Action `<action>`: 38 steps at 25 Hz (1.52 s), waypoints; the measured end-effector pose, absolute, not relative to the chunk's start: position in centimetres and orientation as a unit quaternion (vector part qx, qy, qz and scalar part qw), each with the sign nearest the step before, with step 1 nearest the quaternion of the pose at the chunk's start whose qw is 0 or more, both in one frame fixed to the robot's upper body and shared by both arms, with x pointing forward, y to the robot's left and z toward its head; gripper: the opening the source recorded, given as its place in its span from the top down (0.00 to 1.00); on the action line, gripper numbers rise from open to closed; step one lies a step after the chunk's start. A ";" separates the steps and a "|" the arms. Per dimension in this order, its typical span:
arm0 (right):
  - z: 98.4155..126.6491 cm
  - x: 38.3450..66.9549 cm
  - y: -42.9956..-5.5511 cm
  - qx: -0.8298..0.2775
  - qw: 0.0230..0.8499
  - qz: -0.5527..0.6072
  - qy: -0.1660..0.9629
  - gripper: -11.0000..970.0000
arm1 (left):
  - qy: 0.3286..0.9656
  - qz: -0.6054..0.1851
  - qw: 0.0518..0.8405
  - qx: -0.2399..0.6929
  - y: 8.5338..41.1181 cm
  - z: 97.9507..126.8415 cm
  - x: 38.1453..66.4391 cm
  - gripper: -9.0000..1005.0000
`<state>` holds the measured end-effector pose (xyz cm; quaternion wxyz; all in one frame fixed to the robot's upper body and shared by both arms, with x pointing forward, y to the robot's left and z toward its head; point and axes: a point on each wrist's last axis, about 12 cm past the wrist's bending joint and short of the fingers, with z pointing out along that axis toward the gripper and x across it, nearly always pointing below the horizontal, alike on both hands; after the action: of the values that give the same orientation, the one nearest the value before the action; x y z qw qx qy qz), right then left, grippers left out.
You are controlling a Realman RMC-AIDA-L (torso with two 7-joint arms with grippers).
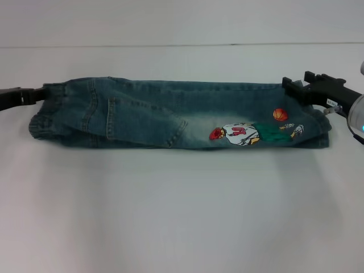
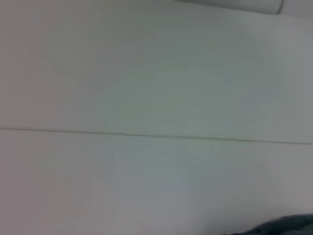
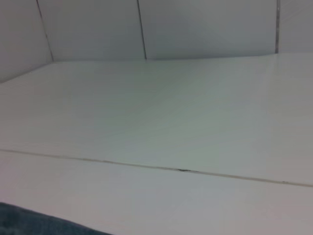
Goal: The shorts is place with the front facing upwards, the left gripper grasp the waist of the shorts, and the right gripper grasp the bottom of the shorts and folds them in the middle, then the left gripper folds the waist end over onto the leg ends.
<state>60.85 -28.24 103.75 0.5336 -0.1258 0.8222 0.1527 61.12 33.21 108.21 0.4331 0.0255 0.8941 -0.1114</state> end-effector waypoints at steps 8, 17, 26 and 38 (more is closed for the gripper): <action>104.9 59.9 -30.1 -0.097 0.553 0.201 0.803 0.27 | 0.879 -0.154 0.449 0.029 34.2 109.4 59.9 0.19; 107.8 57.2 -32.0 -0.130 0.562 0.334 0.746 0.20 | 0.810 -0.300 0.494 0.104 34.6 111.9 56.9 0.15; 112.1 53.3 -32.5 -0.312 0.491 0.464 0.668 0.20 | 0.805 -0.322 0.482 0.128 34.8 111.7 55.6 0.16; 109.9 52.8 -29.8 -0.413 0.381 0.434 0.704 0.21 | 0.862 -0.246 0.408 0.172 35.9 109.8 54.8 0.17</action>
<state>52.78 -29.80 109.89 0.3807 -0.4130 0.7040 0.4345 54.76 35.92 109.84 0.4078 0.1720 0.8622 -0.2465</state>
